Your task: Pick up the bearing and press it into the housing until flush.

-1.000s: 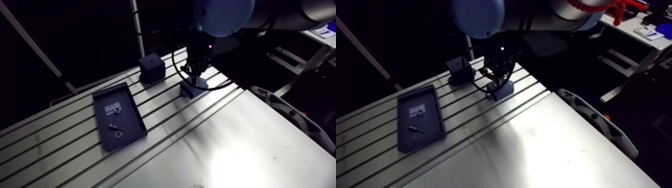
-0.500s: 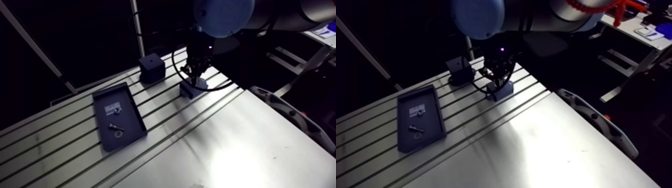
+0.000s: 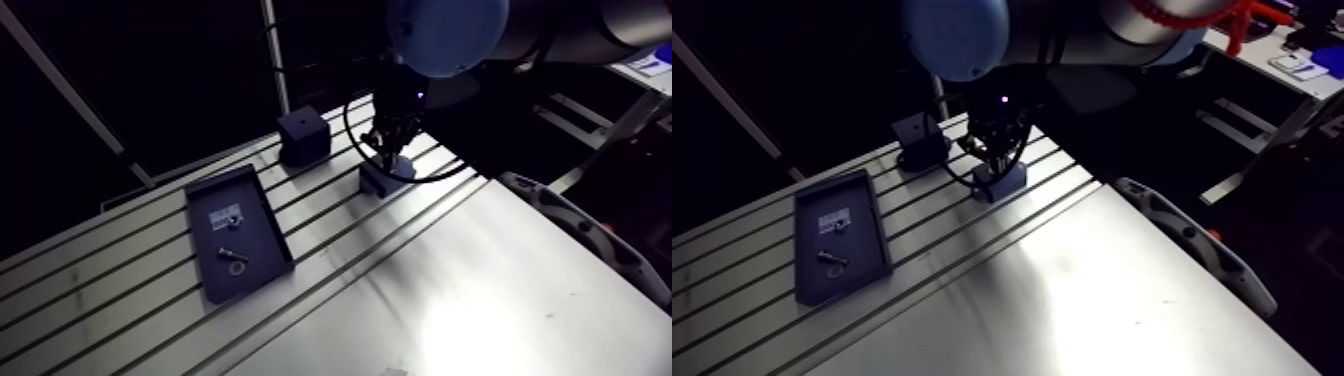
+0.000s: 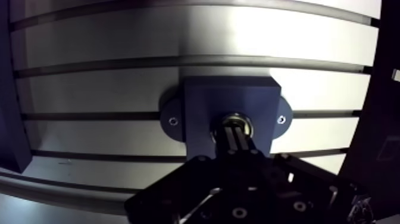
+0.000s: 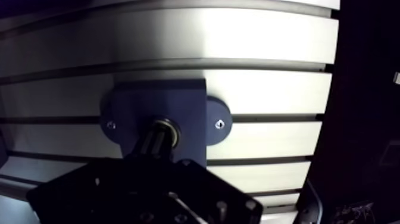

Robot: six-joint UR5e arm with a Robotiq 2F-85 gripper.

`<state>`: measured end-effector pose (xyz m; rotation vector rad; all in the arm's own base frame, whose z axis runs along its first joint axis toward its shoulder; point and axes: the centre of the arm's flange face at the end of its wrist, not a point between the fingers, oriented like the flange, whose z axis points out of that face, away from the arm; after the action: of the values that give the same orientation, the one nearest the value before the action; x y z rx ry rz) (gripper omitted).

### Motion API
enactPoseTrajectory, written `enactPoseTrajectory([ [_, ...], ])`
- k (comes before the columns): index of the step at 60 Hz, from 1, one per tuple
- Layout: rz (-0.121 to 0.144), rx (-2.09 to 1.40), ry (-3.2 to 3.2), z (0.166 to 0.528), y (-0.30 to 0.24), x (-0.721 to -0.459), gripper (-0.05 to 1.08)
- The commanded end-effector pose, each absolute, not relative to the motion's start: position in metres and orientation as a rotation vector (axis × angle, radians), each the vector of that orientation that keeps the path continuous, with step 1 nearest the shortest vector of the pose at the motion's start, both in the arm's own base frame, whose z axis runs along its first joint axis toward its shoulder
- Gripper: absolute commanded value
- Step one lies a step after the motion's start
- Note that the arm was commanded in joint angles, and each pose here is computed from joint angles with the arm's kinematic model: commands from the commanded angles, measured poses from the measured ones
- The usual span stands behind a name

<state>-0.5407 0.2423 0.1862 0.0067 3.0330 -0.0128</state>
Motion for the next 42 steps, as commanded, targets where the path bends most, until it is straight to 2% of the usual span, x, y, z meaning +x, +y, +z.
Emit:
enactPoseTrajectory([
  [1,-0.017,0.006,3.029,0.184,0.2414,-0.5395,1.08],
  [14,-0.022,0.006,3.025,0.1822,0.2404,-0.5382,1.08],
  [27,-0.007,-0.003,3.039,0.1832,0.2413,-0.5393,1.08],
  [42,-0.007,-0.005,3.039,0.1823,0.2408,-0.5387,1.08],
])
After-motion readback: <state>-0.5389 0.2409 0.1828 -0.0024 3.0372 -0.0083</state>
